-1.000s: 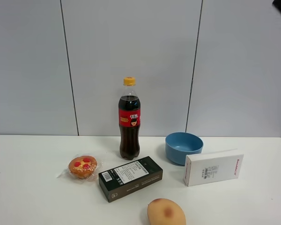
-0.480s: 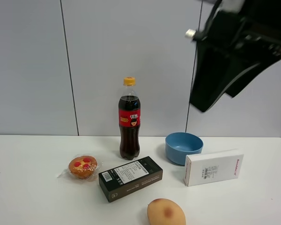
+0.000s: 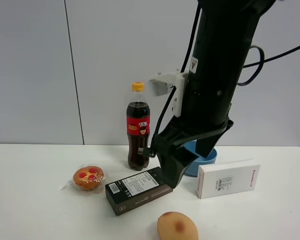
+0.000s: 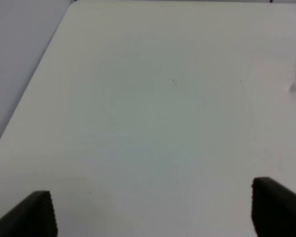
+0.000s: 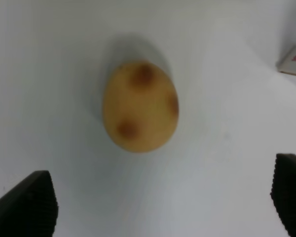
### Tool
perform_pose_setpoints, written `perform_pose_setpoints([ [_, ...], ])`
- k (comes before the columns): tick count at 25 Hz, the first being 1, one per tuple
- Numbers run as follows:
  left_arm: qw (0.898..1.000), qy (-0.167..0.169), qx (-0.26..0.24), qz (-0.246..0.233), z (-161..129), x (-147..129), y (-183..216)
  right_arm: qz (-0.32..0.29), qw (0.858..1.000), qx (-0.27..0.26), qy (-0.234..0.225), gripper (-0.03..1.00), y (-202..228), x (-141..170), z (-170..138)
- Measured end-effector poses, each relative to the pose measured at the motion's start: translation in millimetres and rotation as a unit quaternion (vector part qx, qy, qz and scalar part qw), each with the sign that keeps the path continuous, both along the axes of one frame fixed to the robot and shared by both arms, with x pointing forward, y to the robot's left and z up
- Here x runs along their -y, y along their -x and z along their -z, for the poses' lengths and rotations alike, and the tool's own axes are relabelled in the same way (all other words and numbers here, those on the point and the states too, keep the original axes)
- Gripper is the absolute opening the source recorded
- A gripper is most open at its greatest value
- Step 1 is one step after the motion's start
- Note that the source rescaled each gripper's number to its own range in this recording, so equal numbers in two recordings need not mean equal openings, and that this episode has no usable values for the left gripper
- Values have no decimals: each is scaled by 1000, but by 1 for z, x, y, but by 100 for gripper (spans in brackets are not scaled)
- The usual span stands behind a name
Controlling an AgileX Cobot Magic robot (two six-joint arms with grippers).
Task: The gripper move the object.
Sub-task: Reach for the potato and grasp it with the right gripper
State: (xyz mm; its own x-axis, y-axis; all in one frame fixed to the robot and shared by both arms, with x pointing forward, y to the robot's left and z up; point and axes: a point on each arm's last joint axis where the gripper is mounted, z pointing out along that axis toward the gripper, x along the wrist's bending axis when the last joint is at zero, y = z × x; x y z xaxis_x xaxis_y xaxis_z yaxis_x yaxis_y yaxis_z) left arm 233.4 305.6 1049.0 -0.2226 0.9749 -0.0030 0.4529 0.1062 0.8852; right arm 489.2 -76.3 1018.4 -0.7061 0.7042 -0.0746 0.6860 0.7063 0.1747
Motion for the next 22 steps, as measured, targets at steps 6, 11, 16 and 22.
perform_pose_setpoints([
  [6,1000,0,0,0,0,0,0,-4,1000,-7,-4,100,9,6,43],
  [11,1000,0,0,0,0,0,0,-1,999,-13,-33,100,12,3,63],
  [16,1000,0,0,0,0,0,0,0,999,-36,-12,100,8,-1,89],
  [22,1000,0,0,0,0,0,0,-2,999,-34,-6,100,4,-3,106],
])
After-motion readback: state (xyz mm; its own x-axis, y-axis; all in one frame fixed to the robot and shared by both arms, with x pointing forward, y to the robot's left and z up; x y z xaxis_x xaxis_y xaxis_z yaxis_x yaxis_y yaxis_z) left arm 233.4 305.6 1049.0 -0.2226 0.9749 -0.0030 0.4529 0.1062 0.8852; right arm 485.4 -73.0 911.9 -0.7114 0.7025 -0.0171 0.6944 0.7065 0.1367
